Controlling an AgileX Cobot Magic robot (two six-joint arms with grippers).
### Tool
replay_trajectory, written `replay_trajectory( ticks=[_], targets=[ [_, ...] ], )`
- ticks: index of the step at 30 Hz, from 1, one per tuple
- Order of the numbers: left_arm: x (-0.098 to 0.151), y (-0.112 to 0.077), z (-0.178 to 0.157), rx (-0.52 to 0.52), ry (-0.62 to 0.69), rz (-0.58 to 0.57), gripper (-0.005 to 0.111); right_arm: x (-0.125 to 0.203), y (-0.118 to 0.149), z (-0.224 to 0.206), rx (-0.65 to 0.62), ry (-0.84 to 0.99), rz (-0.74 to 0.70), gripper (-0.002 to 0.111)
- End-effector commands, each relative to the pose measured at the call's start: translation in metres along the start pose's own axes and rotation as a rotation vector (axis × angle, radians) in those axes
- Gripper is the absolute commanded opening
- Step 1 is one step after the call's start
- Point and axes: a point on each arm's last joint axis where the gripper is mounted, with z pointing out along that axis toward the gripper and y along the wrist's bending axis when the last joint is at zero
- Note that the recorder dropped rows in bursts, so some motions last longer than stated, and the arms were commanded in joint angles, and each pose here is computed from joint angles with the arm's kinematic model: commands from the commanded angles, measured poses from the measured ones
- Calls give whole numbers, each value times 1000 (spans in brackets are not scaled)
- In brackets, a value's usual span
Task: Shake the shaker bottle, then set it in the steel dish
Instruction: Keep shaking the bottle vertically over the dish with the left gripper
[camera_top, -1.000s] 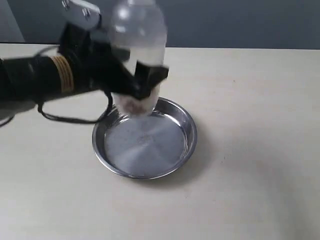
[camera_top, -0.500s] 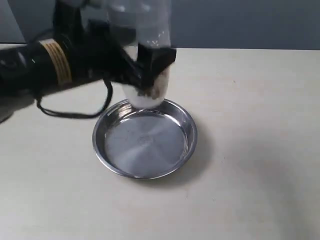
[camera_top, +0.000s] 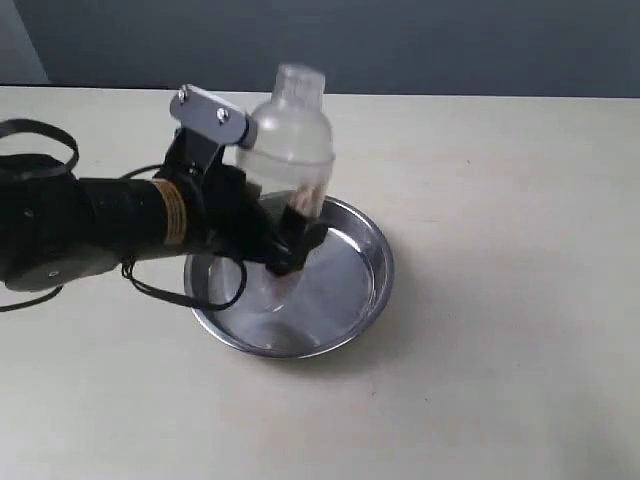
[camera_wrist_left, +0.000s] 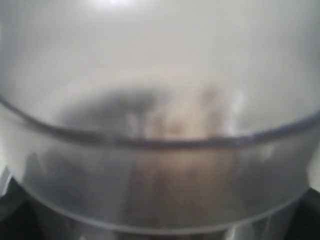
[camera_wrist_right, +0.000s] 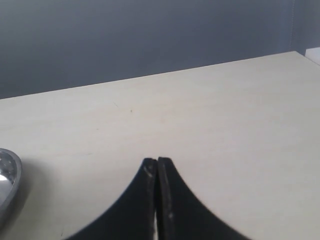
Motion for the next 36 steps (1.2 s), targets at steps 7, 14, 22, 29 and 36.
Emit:
replay_trajectory(
  ticks=[7,14,22,29,36],
  targets=[
    [-20,-7,-4,53,-122,-74,0,-1,0,0,3,-11,-2,-1],
    [-81,-23,-37,142,-374,40,0,-1,0,0,3,-11,-2,-1],
    [-70,-27,-23,171,-327,16,0,-1,0,0,3,-11,-2,-1],
    [-72,32,-21,-135,-241,-158,0,-1,0,0,3,-11,-2,-1],
    [-57,-55,-8,141,-182,232,0,-1,0,0,3,-11,-2,-1]
  ],
)
